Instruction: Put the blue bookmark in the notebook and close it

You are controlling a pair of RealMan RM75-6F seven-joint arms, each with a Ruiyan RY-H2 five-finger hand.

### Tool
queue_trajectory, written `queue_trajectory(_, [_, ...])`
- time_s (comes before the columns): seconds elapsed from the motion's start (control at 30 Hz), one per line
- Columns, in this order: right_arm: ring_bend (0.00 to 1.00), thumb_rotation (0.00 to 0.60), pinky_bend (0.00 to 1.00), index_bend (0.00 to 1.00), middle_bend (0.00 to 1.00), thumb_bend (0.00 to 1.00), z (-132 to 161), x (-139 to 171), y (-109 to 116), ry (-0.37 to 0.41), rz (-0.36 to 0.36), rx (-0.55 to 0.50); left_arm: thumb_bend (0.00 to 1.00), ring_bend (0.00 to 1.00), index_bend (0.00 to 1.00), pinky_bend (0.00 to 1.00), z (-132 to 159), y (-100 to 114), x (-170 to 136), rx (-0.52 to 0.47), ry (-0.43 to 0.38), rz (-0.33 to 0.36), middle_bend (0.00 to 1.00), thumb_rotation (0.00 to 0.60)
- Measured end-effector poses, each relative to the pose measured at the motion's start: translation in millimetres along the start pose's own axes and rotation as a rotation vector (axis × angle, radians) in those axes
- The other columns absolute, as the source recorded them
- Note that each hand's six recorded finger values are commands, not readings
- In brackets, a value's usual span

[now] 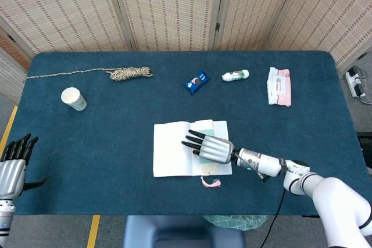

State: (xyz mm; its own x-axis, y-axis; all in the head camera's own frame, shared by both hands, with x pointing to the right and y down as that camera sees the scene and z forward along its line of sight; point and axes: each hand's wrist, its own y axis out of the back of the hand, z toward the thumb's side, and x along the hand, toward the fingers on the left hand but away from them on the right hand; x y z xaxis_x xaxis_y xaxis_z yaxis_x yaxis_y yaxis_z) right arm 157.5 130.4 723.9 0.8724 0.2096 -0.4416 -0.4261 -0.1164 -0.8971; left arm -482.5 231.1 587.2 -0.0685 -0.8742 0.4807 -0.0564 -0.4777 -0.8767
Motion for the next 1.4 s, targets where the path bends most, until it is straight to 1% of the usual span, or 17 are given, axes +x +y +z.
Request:
queue_trajectory(0.23, [0.07, 0.6, 0.0, 0.38, 0.08, 0.12, -1, 2, 0, 0.0, -0.007, -0.009, 0.14, 0.0, 0.04, 0.0, 0, -1, 1, 0.003, 0.004, -0.002, 0.0, 0.6])
queue_trajectory(0.33, [0.06, 0.6, 0.0, 0.36, 0.08, 0.12, -2, 4, 0, -0.002, -0.011, -0.006, 0.14, 0.0, 0.04, 0.0, 0, -2, 2, 0.005, 0.004, -0.006, 0.0, 0.6])
queue_trajectory(0.47, [0.06, 0.6, 0.0, 0.32, 0.06, 0.12, -1, 6, -1, -0.005, -0.008, -0.027, 0.14, 0.0, 0.04, 0.0, 0, -2, 2, 0.003, 0.005, -0.008, 0.0, 0.6])
queue_trajectory(0.73, [0.06, 0.6, 0.0, 0.28, 0.06, 0.11, 1, 10, 3, -0.004, -0.023, -0.037, 0.14, 0.0, 0.04, 0.0, 0, 0, 2, -0.004, 0.002, -0.001, 0.0, 0.6])
queue_trajectory(0.87, [0.06, 0.6, 0.0, 0.26, 0.06, 0.11, -1, 14, 8, -0.013, -0.05, -0.047, 0.14, 0.0, 0.04, 0.0, 2, 1, 1, -0.004, -0.008, 0.005, 0.0, 0.6])
queue_trajectory(0.93, [0.06, 0.6, 0.0, 0.23, 0.05, 0.11, -4, 19, 15, -0.035, -0.083, -0.07, 0.14, 0.0, 0.05, 0.0, 3, 1, 1, -0.004, -0.013, 0.007, 0.0, 0.6])
queue_trajectory(1.0, [0.03, 0.6, 0.0, 0.2, 0.03, 0.11, -7, 26, 20, -0.073, -0.12, -0.116, 0.14, 0.0, 0.05, 0.0, 3, 1, 0, -0.004, -0.016, 0.006, 0.0, 0.6])
queue_trajectory(1.1, [0.0, 0.6, 0.0, 0.13, 0.01, 0.1, -11, 43, 26, -0.168, -0.169, -0.231, 0.14, 0.0, 0.05, 0.0, 4, 0, 0, -0.002, -0.024, 0.005, 0.0, 0.6])
queue_trajectory(1.2, [0.0, 0.6, 0.0, 0.07, 0.0, 0.09, -13, 69, 30, -0.288, -0.213, -0.365, 0.14, 0.0, 0.05, 0.0, 8, -2, -1, 0.003, -0.042, -0.002, 0.0, 0.6])
queue_trajectory(1.23, [0.0, 0.6, 0.0, 0.05, 0.0, 0.09, -14, 83, 31, -0.341, -0.224, -0.413, 0.14, 0.0, 0.05, 0.0, 9, -2, -1, 0.003, -0.05, -0.003, 0.0, 0.6])
queue_trajectory(1.3, [0.0, 0.6, 0.0, 0.03, 0.0, 0.09, -15, 107, 32, -0.437, -0.232, -0.473, 0.14, 0.0, 0.05, 0.0, 14, -4, -3, 0.004, -0.074, -0.007, 0.0, 0.6])
queue_trajectory(1.33, [0.0, 0.6, 0.0, 0.02, 0.0, 0.09, -16, 125, 32, -0.51, -0.231, -0.504, 0.14, 0.0, 0.05, 0.0, 17, -5, -4, 0.004, -0.087, -0.009, 0.0, 0.6])
queue_trajectory(1.4, [0.0, 0.6, 0.0, 0.0, 0.0, 0.08, -17, 155, 32, -0.629, -0.222, -0.541, 0.14, 0.0, 0.06, 0.0, 25, -8, -7, 0.003, -0.123, -0.018, 0.0, 0.6])
